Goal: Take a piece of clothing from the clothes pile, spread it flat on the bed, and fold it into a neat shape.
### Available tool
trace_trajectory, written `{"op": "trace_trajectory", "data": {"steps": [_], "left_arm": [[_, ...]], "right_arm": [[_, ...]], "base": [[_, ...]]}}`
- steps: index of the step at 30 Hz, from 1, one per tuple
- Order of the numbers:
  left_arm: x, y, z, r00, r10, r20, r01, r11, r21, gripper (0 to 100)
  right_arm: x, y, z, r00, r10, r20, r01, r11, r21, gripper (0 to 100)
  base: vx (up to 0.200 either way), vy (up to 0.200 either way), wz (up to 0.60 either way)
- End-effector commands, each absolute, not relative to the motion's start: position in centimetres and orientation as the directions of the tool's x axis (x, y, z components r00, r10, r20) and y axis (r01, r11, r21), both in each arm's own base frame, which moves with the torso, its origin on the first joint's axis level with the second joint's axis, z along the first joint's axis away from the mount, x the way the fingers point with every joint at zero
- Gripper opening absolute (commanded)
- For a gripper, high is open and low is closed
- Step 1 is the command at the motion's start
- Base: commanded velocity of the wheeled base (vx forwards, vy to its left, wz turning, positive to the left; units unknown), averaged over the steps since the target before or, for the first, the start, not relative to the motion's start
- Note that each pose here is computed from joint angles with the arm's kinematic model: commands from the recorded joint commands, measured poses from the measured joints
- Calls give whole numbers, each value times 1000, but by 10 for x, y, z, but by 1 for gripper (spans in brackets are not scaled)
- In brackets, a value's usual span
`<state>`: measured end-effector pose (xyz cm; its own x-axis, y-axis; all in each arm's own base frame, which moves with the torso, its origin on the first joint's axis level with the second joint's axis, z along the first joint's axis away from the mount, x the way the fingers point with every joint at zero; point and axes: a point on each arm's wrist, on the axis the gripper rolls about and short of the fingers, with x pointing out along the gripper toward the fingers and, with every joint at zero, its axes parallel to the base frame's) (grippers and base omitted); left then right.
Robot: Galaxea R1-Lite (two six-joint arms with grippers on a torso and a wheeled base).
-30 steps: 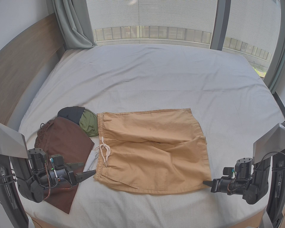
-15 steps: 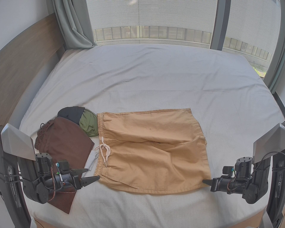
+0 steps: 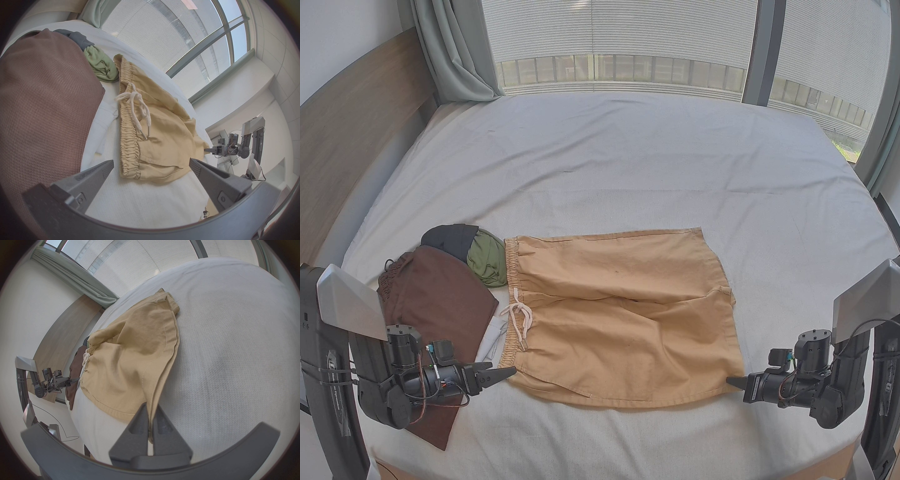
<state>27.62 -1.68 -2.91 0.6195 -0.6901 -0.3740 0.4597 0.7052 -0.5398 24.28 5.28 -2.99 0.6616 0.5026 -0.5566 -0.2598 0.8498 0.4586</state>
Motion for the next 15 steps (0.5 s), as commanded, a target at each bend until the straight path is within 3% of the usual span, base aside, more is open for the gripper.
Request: {"op": "trace_trajectory", "data": {"steps": [1, 15], "left_arm": [[278, -19, -38, 623, -671, -402, 429, 723, -542, 100], [287, -38, -41, 647, -637, -418, 345, 734, -585, 100]], "right_arm": [[243, 53, -30, 663, 503, -554, -261, 849, 458, 0], [244, 54, -31, 662, 504, -554, -263, 849, 458, 0]], "base": [[0, 0, 0], [0, 0, 0]]}}
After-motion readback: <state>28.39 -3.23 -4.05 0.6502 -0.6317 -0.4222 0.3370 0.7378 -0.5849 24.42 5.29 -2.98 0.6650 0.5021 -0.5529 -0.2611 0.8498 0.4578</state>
